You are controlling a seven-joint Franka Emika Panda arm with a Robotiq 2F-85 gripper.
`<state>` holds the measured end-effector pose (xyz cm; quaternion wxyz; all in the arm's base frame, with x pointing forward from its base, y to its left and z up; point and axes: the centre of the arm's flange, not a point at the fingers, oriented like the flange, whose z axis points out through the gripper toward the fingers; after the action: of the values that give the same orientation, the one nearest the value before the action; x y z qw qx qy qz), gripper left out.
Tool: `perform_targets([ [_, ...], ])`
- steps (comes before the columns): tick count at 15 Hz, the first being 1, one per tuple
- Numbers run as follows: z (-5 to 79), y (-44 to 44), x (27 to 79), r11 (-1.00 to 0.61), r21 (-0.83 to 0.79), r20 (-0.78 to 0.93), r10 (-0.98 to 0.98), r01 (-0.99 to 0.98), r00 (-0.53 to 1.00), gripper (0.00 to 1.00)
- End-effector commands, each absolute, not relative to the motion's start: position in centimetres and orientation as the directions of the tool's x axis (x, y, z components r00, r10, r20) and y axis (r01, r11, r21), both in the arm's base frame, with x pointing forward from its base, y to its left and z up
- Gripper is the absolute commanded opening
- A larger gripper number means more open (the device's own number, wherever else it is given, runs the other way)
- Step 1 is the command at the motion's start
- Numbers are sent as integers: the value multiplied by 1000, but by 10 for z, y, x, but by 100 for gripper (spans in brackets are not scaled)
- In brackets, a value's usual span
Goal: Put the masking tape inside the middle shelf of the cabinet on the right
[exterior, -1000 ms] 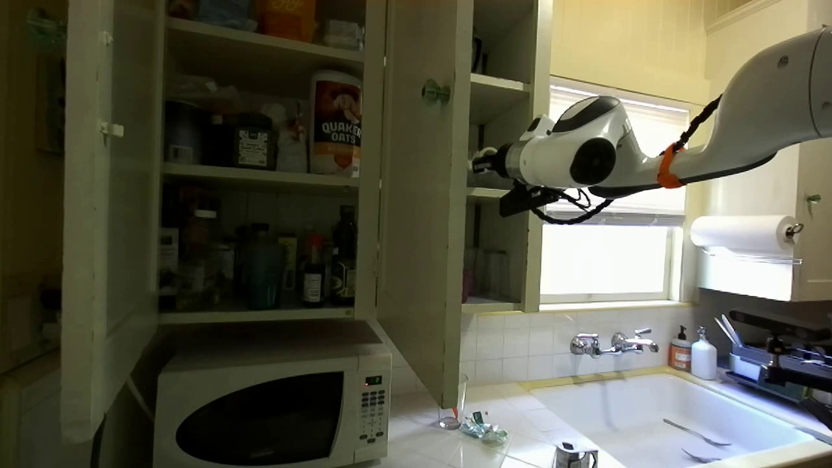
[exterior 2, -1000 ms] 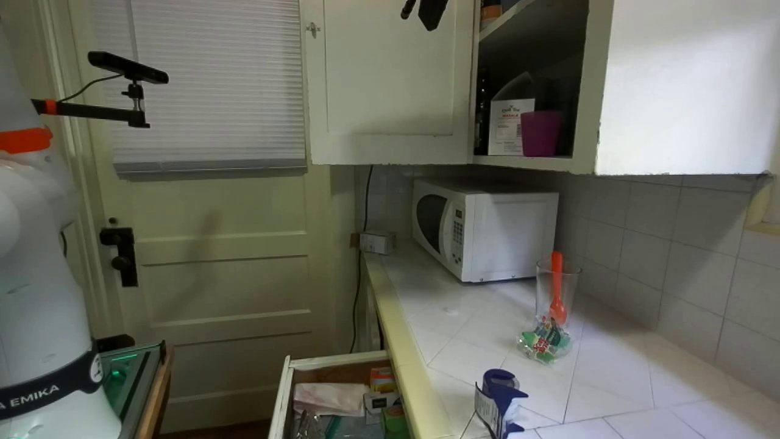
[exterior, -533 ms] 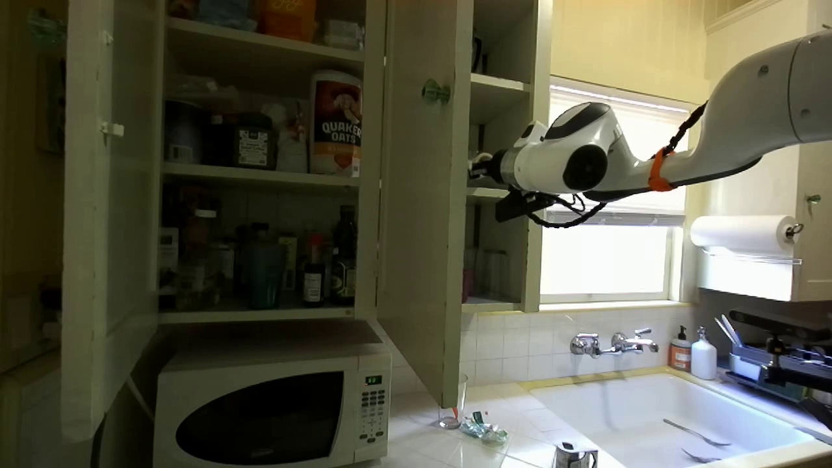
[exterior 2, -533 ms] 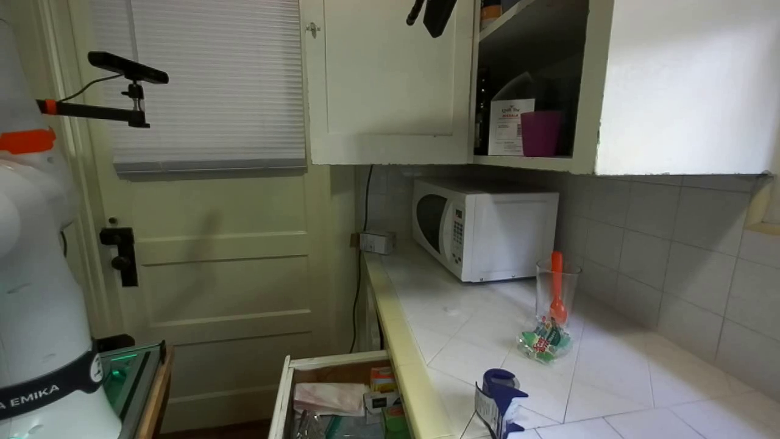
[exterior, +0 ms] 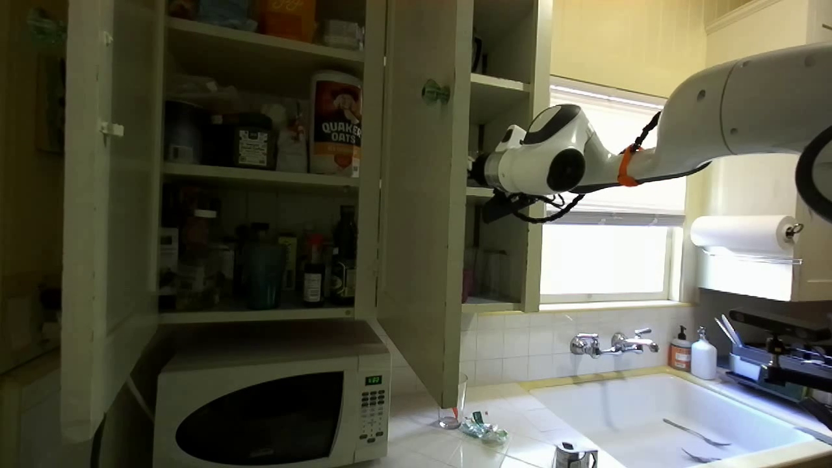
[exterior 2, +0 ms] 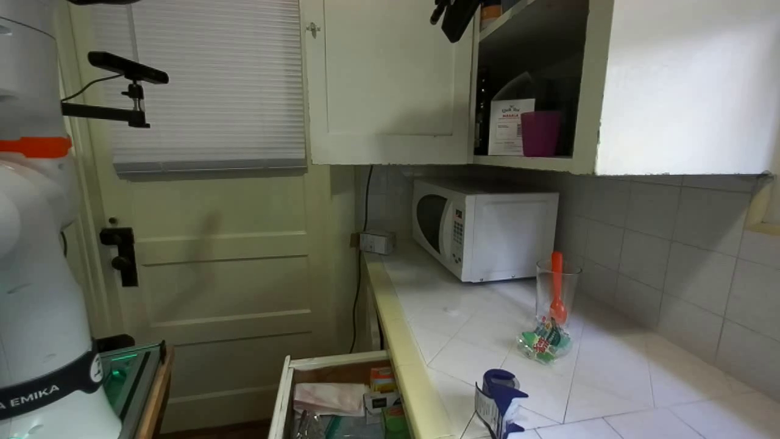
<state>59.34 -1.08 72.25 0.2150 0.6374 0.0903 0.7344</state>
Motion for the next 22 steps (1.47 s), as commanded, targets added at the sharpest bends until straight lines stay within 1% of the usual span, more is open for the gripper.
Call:
perform_targets([
  [1, 722, -12, 624, -895, 425, 893, 439, -139, -97, 4],
  [8, 709, -5, 639, -894, 424, 895, 438, -145, -87, 4],
  [10, 710, -1, 636, -892, 430, 893, 443, -142, -78, 40],
  [12, 709, 1, 635, -888, 435, 891, 448, -147, -76, 53],
  [14, 709, 3, 632, -887, 436, 890, 450, -151, -78, 70],
  [16, 708, 8, 628, -887, 438, 888, 452, -146, -81, 84],
  [17, 709, 9, 627, -886, 439, 888, 453, -147, -83, 93],
  [18, 708, 12, 624, -887, 439, 887, 453, -143, -84, 99],
  [19, 708, 14, 623, -888, 439, 888, 452, -138, -86, 100],
  [22, 706, 25, 617, -888, 443, 886, 454, -122, -90, 100],
])
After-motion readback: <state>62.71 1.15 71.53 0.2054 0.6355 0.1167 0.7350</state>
